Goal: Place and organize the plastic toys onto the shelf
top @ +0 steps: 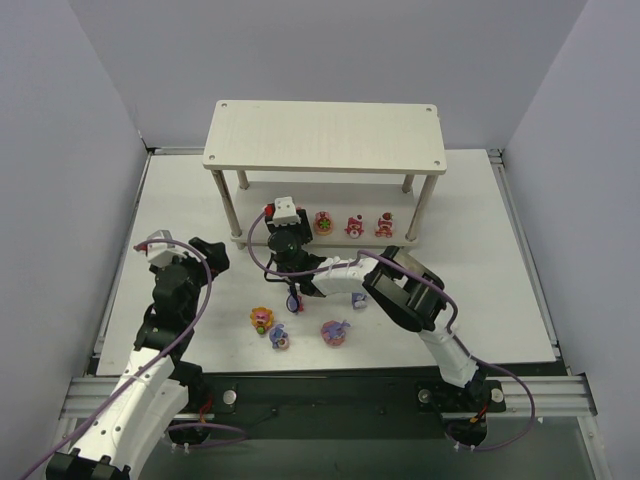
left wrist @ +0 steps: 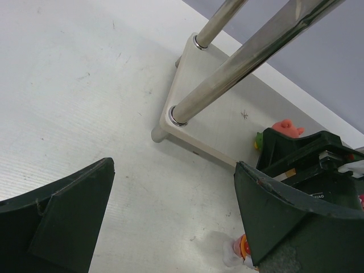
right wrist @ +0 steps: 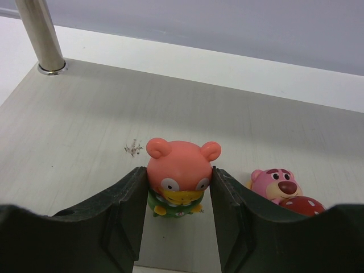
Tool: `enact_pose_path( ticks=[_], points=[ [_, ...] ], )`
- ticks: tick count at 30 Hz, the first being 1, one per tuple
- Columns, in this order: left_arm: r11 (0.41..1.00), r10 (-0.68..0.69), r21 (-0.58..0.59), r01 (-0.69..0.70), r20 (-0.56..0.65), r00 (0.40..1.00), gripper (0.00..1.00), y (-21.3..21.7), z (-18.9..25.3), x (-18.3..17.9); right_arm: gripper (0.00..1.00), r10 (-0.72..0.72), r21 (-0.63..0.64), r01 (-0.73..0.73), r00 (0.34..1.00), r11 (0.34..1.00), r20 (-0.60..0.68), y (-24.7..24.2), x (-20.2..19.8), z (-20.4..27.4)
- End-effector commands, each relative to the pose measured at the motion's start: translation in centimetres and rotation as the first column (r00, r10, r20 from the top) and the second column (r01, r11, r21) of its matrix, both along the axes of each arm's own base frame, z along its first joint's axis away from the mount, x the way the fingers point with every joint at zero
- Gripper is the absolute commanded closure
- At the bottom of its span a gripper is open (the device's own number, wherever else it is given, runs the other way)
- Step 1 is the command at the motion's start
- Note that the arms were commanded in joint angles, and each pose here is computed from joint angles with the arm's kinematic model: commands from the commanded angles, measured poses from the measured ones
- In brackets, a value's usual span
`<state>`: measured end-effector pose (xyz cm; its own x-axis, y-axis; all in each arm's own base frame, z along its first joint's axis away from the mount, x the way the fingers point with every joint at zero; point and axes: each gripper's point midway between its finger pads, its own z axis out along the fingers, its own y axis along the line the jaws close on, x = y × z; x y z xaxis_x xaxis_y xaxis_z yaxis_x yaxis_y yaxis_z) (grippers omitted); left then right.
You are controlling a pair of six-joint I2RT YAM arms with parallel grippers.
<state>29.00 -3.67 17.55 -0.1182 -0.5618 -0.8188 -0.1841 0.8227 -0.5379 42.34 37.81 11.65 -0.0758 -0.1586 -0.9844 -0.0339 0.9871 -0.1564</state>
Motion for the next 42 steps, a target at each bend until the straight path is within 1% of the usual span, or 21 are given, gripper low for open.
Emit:
enact_pose_path(
  ticks=[1, 4, 21, 26, 29, 30, 32, 42],
  points=[
    [1.000, 0.006, -0.016, -0.005, 0.057, 0.998, 0.04, 0.08, 1.37, 0.43, 0.79, -0.043, 0.081, 0.040, 0.998, 0.996, 0.040, -0.50, 0.11, 1.54],
    [1.000, 0.008, -0.017, -0.007, 0.055, 0.998, 0.04, 0.12, 1.26, 0.46, 0.75, -0.048, 0.076, 0.045, 0.998, 0.996, 0.040, -0.57, 0.04, 1.46],
    [1.000, 0.015, -0.015, -0.014, 0.052, 0.999, 0.03, 0.28, 1.04, 0.42, 0.64, -0.041, 0.066, 0.038, 0.998, 0.997, 0.039, -0.42, -0.07, 1.81],
    [1.000, 0.015, -0.015, -0.014, 0.052, 0.999, 0.03, 0.27, 1.04, 0.40, 0.63, -0.042, 0.062, 0.040, 0.998, 0.997, 0.037, -0.42, -0.05, 1.74],
    [1.000, 0.016, -0.014, -0.016, 0.055, 0.998, 0.03, 0.32, 1.15, 0.40, 0.59, -0.045, 0.058, 0.043, 0.998, 0.997, 0.037, -0.47, -0.04, 1.78],
    [1.000, 0.018, -0.014, -0.017, 0.053, 0.998, 0.04, 0.36, 1.11, 0.42, 0.54, -0.044, 0.060, 0.041, 0.998, 0.997, 0.038, -0.39, -0.09, 1.89],
    [1.000, 0.016, -0.012, -0.015, 0.052, 0.999, 0.03, 0.32, 1.03, 0.40, 0.52, -0.048, 0.057, 0.046, 0.998, 0.997, 0.038, -0.50, -0.02, 1.87],
    [1.000, 0.019, -0.011, -0.019, 0.052, 0.998, 0.03, 0.39, 1.03, 0.43, 0.49, -0.055, 0.054, 0.053, 0.998, 0.997, 0.037, -0.57, 0.10, 1.74]
  ],
)
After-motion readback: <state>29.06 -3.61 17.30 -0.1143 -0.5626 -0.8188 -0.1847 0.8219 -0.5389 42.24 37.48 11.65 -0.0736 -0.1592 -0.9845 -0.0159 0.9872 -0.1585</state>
